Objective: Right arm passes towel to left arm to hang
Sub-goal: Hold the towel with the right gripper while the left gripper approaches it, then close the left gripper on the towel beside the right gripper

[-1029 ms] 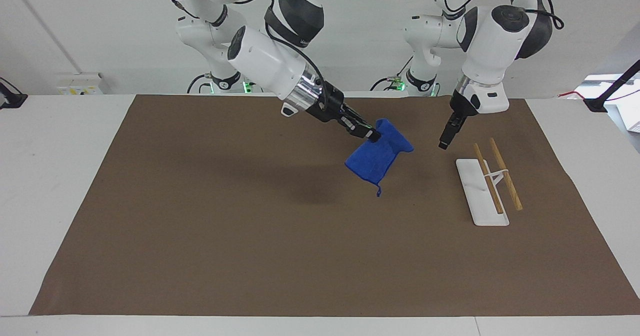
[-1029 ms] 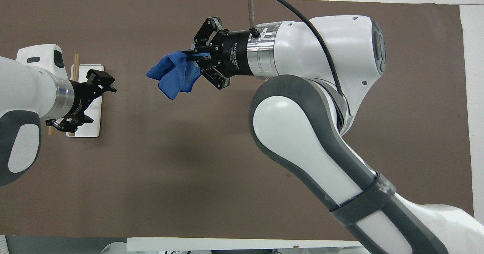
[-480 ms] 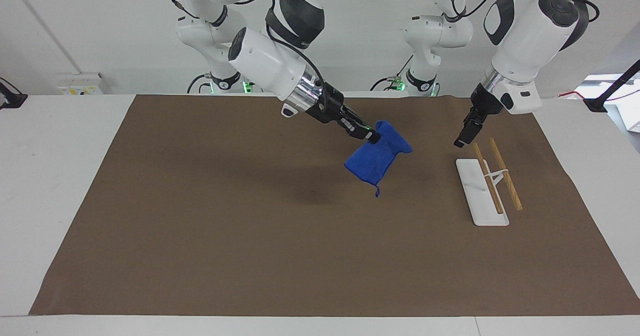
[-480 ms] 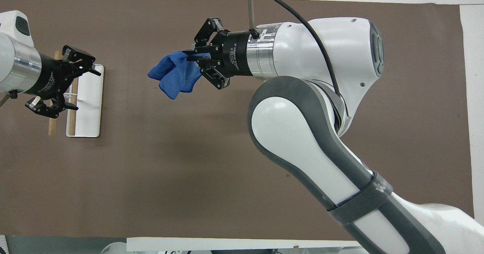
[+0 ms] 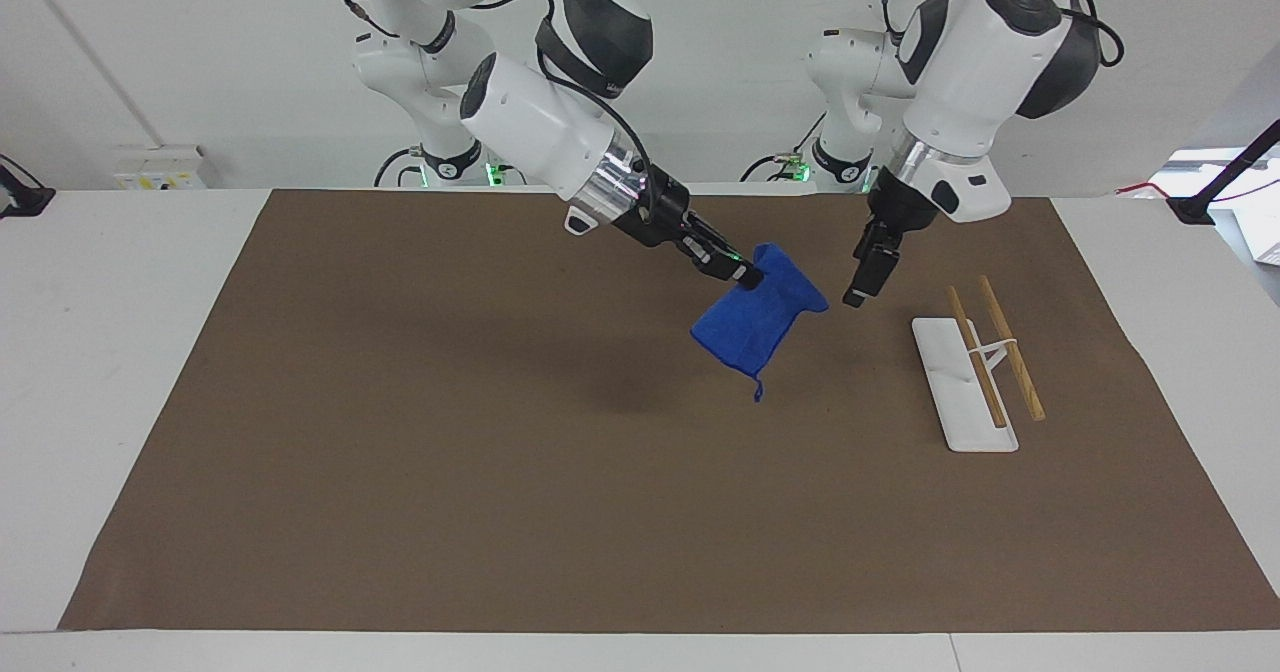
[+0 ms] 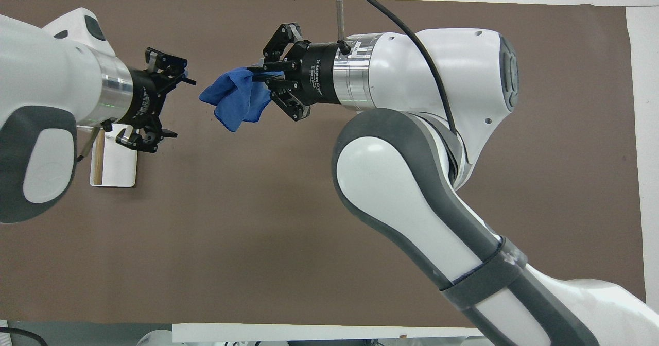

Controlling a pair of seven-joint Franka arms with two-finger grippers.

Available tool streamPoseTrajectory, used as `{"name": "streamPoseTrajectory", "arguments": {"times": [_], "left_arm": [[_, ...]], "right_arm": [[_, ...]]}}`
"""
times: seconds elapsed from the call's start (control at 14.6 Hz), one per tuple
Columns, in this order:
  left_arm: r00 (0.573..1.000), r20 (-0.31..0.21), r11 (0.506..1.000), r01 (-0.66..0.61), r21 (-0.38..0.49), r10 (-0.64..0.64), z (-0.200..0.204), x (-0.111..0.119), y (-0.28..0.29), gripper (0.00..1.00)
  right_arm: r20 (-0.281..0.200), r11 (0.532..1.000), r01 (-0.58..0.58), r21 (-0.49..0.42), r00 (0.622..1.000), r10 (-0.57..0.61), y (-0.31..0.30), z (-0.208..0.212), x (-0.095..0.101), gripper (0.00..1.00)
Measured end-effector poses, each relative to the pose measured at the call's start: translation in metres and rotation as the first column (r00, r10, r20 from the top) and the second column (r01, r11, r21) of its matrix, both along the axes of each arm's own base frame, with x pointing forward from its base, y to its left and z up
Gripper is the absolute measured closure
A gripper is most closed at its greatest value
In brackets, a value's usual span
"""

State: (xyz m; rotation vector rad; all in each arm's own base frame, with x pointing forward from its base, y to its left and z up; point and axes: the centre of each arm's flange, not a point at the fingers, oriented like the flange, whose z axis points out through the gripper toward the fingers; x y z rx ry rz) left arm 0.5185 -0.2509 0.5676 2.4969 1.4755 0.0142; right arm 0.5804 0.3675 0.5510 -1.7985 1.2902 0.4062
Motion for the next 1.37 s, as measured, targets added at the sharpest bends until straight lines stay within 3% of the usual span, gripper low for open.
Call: {"name": "streamPoseTrajectory", "arguments": {"times": [0.07, 0.21, 0.27, 0.41, 0.75, 0.96, 1.1, 1.17, 1.37], "left_arm": [[1.0, 0.011, 1.0, 0.001, -0.011, 0.0, 0.001, 0.0, -0.006, 0.03], [1.0, 0.026, 1.0, -0.001, -0.02, 0.001, 0.002, 0.002, -0.007, 0.21], [1.0, 0.031, 1.0, -0.002, -0.022, 0.003, 0.002, 0.003, -0.006, 0.21], [0.999, 0.035, 1.0, 0.001, -0.022, 0.0, 0.001, 0.004, -0.005, 0.37], [0.999, 0.043, 1.0, 0.008, -0.023, -0.007, -0.009, 0.012, -0.008, 0.44], [0.999, 0.038, 1.0, 0.009, -0.02, -0.008, -0.013, 0.013, -0.008, 0.77], [0.999, 0.038, 1.0, 0.008, -0.02, -0.007, -0.013, 0.013, -0.008, 0.81], [0.999, 0.038, 1.0, 0.008, -0.02, -0.007, -0.013, 0.013, -0.007, 0.95], [0.999, 0.038, 1.0, 0.008, -0.02, -0.007, -0.013, 0.013, -0.007, 0.97]], "right_arm": [[0.0, 1.0, -0.002, 0.0, 1.0, 0.002, 0.001, 0.0, -0.001, 0.92], [0.0, 1.0, -0.003, 0.0, 1.0, 0.003, 0.002, 0.0, -0.001, 0.92], [0.0, 1.0, -0.003, 0.0, 1.0, 0.003, 0.002, 0.0, -0.001, 0.92], [0.0, 1.0, -0.003, 0.0, 1.0, 0.003, 0.002, 0.0, -0.001, 0.92], [0.0, 1.0, -0.002, 0.0, 1.0, 0.002, 0.002, 0.0, -0.001, 0.92], [0.0, 1.0, -0.002, 0.0, 1.0, 0.002, 0.002, 0.0, -0.001, 0.92], [0.0, 1.0, -0.002, 0.0, 1.0, 0.002, 0.002, 0.0, -0.001, 0.92], [0.0, 1.0, -0.002, 0.0, 1.0, 0.002, 0.002, 0.0, -0.001, 0.92], [0.0, 1.0, -0.002, 0.0, 1.0, 0.002, 0.002, 0.0, -0.001, 0.92]]}}
